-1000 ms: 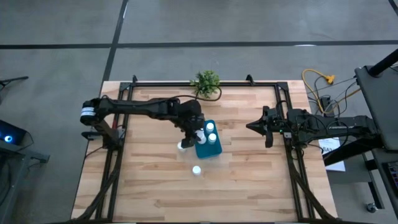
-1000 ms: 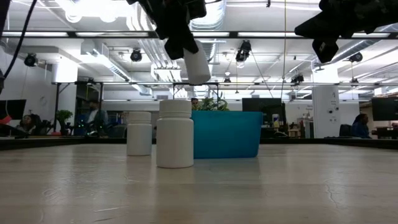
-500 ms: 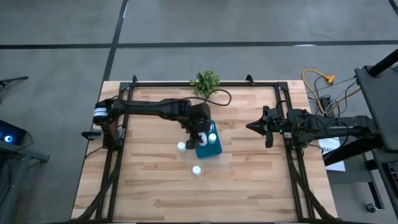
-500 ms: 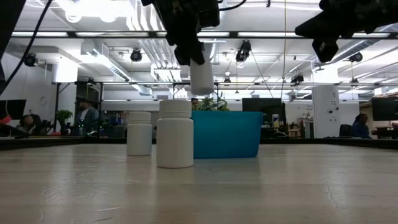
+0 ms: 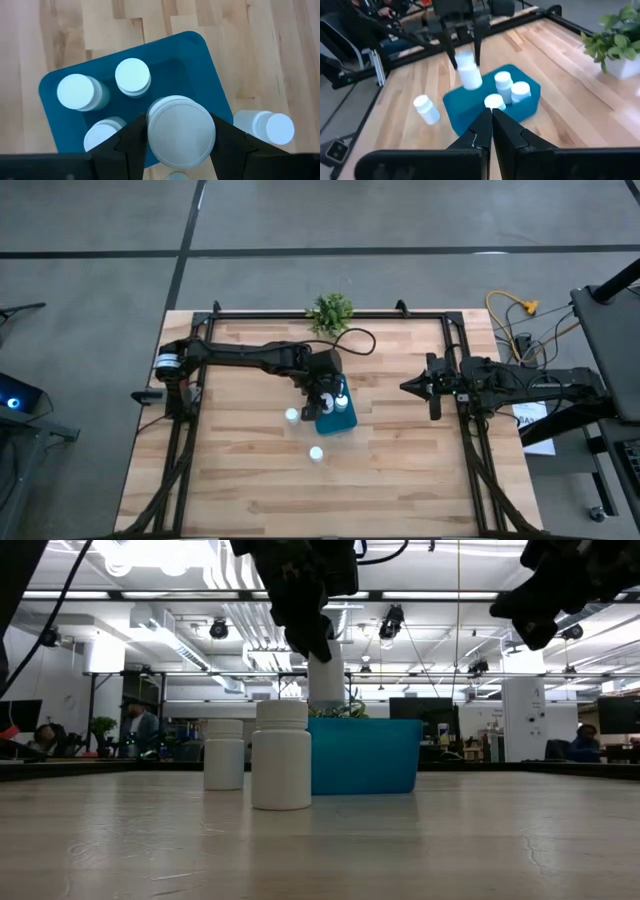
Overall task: Pick and place pill bottles into a basket
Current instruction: Put the top white medicine bottle into the blue bin
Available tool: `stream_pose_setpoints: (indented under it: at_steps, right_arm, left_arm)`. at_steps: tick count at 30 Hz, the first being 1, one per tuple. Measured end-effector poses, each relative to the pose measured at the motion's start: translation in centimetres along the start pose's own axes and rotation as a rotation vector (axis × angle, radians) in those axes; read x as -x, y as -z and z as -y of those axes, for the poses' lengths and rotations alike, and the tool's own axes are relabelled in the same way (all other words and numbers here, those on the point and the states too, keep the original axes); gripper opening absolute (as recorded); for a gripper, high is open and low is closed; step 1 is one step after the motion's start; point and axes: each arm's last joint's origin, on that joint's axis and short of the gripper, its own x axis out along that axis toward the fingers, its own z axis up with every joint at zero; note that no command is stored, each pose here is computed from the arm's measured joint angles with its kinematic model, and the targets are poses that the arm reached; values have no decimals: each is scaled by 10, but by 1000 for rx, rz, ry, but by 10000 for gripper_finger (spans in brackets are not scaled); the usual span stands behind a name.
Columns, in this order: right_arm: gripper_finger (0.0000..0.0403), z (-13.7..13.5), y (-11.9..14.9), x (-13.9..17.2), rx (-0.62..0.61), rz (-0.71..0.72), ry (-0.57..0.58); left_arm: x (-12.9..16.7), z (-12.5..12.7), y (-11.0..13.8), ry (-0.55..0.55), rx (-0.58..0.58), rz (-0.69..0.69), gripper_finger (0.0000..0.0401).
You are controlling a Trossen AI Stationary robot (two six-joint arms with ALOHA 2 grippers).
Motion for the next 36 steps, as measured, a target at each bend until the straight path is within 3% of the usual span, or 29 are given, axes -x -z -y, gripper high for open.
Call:
stream_pose_setpoints:
  at_steps: [15,28,36]
  right_arm:
    - [8,4,4,47,52,149,-40]
    - [8,6,9,52,67,125,-31]
    - [8,6,9,52,67,128,-31]
  left_arm:
    - [0,-1,-2,-8,-3,25,154]
    - [-10,-2,0,-8,6,15,154]
    - [-23,-3,13,-4,41,-37,154]
